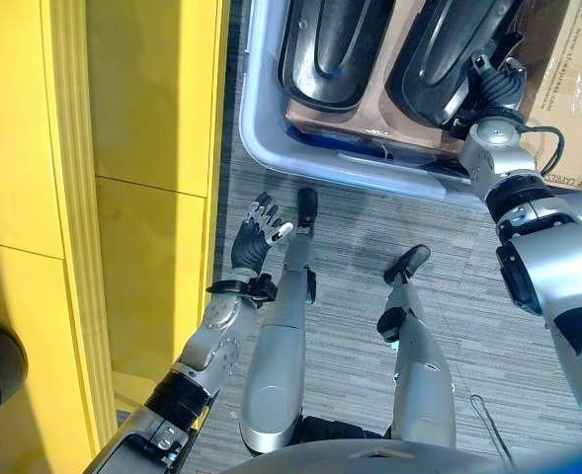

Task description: Move parts from the plastic box to the shelf.

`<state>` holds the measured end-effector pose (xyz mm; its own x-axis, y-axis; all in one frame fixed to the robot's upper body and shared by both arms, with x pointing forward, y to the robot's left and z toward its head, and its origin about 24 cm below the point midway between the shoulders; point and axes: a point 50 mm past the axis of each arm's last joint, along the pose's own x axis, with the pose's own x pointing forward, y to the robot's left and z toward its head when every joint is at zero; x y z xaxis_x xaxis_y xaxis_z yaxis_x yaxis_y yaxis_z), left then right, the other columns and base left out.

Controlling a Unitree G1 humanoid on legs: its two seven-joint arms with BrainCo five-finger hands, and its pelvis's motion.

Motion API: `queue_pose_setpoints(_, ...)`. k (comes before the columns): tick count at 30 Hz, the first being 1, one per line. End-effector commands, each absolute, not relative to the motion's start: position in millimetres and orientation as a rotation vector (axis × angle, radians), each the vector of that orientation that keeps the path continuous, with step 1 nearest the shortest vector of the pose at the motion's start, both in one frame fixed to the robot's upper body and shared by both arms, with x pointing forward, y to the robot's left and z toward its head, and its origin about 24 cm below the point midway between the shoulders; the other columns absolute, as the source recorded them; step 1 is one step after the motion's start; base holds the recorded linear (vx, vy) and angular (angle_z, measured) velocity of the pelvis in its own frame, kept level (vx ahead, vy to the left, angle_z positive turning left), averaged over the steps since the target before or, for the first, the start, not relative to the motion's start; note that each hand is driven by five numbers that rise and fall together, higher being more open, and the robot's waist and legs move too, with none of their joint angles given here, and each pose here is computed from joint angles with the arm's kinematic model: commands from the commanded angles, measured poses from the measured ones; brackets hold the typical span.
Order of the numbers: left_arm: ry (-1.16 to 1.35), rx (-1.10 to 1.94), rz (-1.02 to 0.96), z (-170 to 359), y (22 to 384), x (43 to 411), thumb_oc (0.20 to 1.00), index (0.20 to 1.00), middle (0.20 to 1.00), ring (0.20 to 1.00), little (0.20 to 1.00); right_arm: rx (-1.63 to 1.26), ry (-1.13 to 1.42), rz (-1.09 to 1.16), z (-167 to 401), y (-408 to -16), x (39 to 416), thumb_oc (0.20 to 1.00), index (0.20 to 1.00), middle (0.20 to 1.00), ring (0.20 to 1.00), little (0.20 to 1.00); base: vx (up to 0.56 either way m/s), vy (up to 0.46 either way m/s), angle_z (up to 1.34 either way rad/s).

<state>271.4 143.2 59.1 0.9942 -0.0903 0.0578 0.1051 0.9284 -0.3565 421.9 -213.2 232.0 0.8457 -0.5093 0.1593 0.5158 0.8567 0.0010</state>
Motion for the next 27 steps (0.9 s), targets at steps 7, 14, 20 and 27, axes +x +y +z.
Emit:
queue_pose_setpoints(7, -0.086, -0.399, -0.171, 69.0, 132.6, 263.3, 1.000, 1.000, 1.000, 1.000, 1.000, -0.120, -0.134, -0.517, 227.9, -216.8, 422.0, 0.200, 0.200, 0.200, 0.200, 0.200, 0.00, 0.000, 0.00)
queue_pose_setpoints(14, -0.081, -0.399, -0.167, 67.7, 134.2, 263.8, 1.000, 1.000, 1.000, 1.000, 1.000, -0.157, -0.151, -0.496, 226.3, -213.2, 421.7, 0.200, 0.200, 0.200, 0.200, 0.200, -0.01, 0.000, 0.00)
queue_pose_setpoints(20, -0.079, -0.399, -0.163, 67.2, 136.1, 264.4, 1.000, 1.000, 1.000, 1.000, 1.000, -0.184, -0.177, -0.481, 227.5, -211.0, 421.1, 0.200, 0.200, 0.200, 0.200, 0.200, 0.00, 0.000, 0.00)
queue_pose_setpoints(27, -0.064, -0.395, -0.165, 64.5, 138.6, 263.0, 1.000, 1.000, 1.000, 1.000, 1.000, -0.211, -0.192, -0.487, 230.0, -215.4, 419.7, 0.200, 0.200, 0.200, 0.200, 0.200, 0.00, 0.000, 0.00)
